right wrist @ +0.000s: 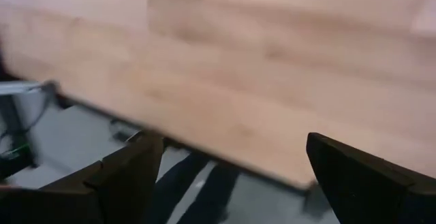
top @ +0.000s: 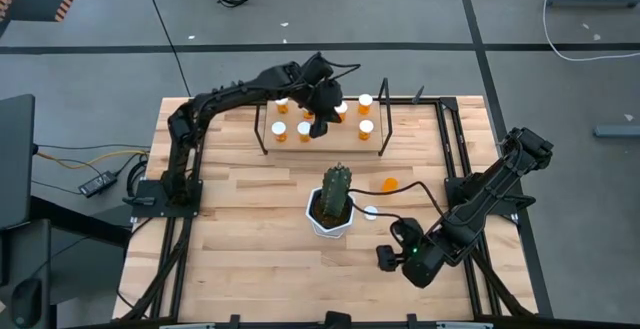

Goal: Pick and place medicine bottles onto shelf by color
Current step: Adjust the orange medicine bottles on the shelf

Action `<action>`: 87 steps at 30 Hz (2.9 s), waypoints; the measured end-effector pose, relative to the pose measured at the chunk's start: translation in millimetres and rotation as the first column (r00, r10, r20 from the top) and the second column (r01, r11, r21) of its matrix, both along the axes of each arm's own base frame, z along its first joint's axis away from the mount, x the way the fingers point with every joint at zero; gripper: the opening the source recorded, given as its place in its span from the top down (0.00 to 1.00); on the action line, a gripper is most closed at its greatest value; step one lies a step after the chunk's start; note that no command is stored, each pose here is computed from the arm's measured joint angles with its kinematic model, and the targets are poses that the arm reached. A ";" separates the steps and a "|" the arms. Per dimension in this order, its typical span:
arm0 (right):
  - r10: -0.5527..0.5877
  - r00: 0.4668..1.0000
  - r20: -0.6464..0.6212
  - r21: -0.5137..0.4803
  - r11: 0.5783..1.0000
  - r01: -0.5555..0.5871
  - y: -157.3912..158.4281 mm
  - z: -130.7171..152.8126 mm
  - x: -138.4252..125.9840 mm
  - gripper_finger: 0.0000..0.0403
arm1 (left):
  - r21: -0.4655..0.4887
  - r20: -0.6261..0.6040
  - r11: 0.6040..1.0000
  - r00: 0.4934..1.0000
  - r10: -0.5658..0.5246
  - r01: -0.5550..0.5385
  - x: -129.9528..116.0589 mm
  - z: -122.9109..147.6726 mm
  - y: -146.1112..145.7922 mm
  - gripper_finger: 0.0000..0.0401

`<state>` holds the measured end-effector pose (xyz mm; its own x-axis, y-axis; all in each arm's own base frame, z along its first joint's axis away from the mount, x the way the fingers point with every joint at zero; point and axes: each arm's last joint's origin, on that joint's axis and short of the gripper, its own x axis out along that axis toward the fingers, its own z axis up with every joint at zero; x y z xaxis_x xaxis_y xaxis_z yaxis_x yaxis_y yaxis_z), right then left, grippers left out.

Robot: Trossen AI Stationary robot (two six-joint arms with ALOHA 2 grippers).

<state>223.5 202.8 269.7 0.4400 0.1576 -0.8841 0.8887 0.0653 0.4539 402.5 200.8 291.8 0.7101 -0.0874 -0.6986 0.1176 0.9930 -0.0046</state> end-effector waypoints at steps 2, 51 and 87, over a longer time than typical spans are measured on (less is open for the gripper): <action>0.015 0.999 -0.036 -0.060 0.998 -0.017 -4.0 -2.4 -3.8 0.08 | 0.072 -0.008 0.997 1.000 -0.020 0.020 1.3 -0.1 -1.3 0.99; -0.083 0.968 -0.236 -0.407 0.913 -0.021 -44.5 -7.9 -18.6 0.08 | 0.262 -0.116 0.947 0.969 0.220 -0.184 36.0 -72.8 18.9 0.99; -0.082 0.970 -0.229 -0.397 0.918 -0.016 -43.6 -7.9 -17.8 0.08 | 0.372 -0.123 0.889 0.935 0.332 -0.267 23.5 -47.7 19.9 0.99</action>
<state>205.7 159.2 261.7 0.2097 -0.2355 -0.9490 0.9711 0.1632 0.1741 426.0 220.7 244.2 0.5249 0.3785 -0.7624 -0.1564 0.9233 0.3507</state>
